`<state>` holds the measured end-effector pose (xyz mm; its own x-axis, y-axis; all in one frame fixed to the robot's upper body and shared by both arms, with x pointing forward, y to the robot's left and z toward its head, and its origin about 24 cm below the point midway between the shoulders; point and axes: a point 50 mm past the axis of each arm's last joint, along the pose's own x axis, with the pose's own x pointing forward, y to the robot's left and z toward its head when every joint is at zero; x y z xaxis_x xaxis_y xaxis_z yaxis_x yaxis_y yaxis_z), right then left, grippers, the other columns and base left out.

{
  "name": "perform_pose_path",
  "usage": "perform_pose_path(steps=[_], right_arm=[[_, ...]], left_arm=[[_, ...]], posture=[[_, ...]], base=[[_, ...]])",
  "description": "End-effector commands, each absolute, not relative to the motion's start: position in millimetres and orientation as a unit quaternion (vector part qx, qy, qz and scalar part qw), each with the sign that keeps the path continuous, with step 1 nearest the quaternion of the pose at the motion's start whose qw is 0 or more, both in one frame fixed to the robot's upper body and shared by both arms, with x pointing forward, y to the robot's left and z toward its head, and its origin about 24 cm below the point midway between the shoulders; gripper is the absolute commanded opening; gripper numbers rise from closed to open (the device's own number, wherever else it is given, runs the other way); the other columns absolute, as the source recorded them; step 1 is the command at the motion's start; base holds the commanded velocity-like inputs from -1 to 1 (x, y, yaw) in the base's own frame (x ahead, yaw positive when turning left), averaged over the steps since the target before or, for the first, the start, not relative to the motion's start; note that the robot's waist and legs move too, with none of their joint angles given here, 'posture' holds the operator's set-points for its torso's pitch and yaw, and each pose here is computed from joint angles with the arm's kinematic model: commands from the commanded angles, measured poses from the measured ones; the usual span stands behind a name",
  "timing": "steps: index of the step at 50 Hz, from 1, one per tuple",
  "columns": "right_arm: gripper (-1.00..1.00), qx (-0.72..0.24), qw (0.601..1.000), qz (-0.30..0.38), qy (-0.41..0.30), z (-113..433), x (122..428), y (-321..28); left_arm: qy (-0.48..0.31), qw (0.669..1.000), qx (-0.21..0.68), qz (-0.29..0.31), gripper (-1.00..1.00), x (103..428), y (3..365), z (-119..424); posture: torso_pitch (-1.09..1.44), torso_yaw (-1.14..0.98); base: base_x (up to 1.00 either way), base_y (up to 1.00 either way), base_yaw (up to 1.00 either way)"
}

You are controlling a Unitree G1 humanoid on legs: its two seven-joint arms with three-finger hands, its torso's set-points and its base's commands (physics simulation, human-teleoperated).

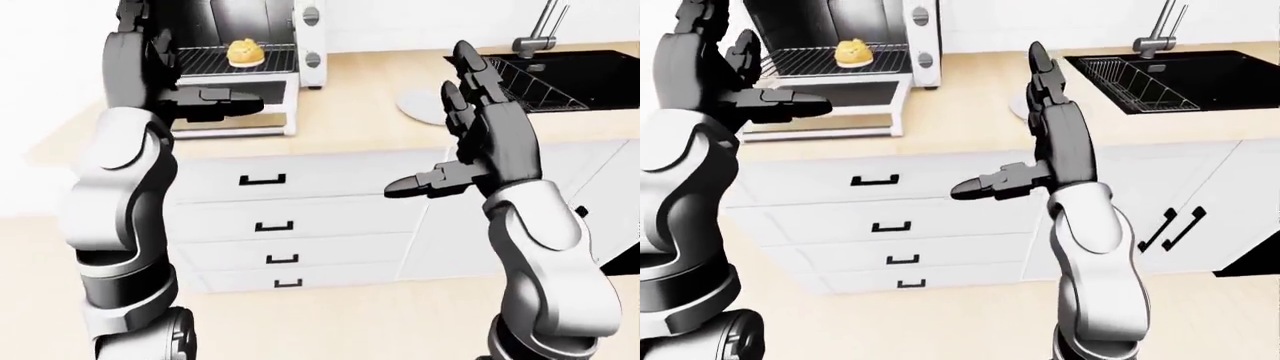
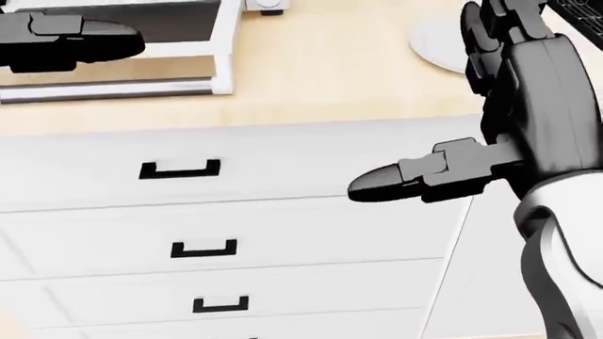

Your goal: Pick the scone from the rack and place it on the plate on the counter.

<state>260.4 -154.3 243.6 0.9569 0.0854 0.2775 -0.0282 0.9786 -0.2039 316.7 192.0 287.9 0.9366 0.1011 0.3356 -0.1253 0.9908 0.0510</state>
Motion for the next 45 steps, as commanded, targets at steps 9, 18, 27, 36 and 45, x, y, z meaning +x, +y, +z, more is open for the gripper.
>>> perform_pose_path(steps=[9, 18, 27, 36, 45], right_arm=[[1.00, -0.104, 0.975, 0.011, -0.198, 262.2, 253.9, -157.7], [1.00, -0.107, 0.974, 0.012, -0.198, 264.4, 254.0, -156.7], [1.00, -0.101, 0.973, 0.010, -0.207, 266.9, 251.2, -157.3], [1.00, -0.111, 0.973, 0.014, -0.201, 264.4, 253.3, -155.6], [1.00, -0.102, 0.971, 0.013, -0.214, 266.2, 250.6, -155.8]], left_arm=[[-0.229, 0.971, 0.043, 0.059, 1.00, 304.2, 193.2, 316.3], [-0.233, 0.970, 0.043, 0.059, 1.00, 304.2, 193.7, 321.9], [-0.235, 0.969, 0.043, 0.063, 1.00, 302.3, 196.1, 323.6], [-0.234, 0.969, 0.045, 0.066, 1.00, 302.9, 197.4, 322.4], [-0.236, 0.968, 0.047, 0.067, 1.00, 301.6, 197.6, 325.1]], posture=[[0.00, 0.00], [0.00, 0.00], [0.00, 0.00], [0.00, 0.00], [0.00, 0.00]], base=[[0.35, 0.11, 0.00], [0.33, 0.13, 0.00], [0.11, 0.05, 0.00], [0.01, 0.03, 0.00], [0.06, 0.10, 0.00]])
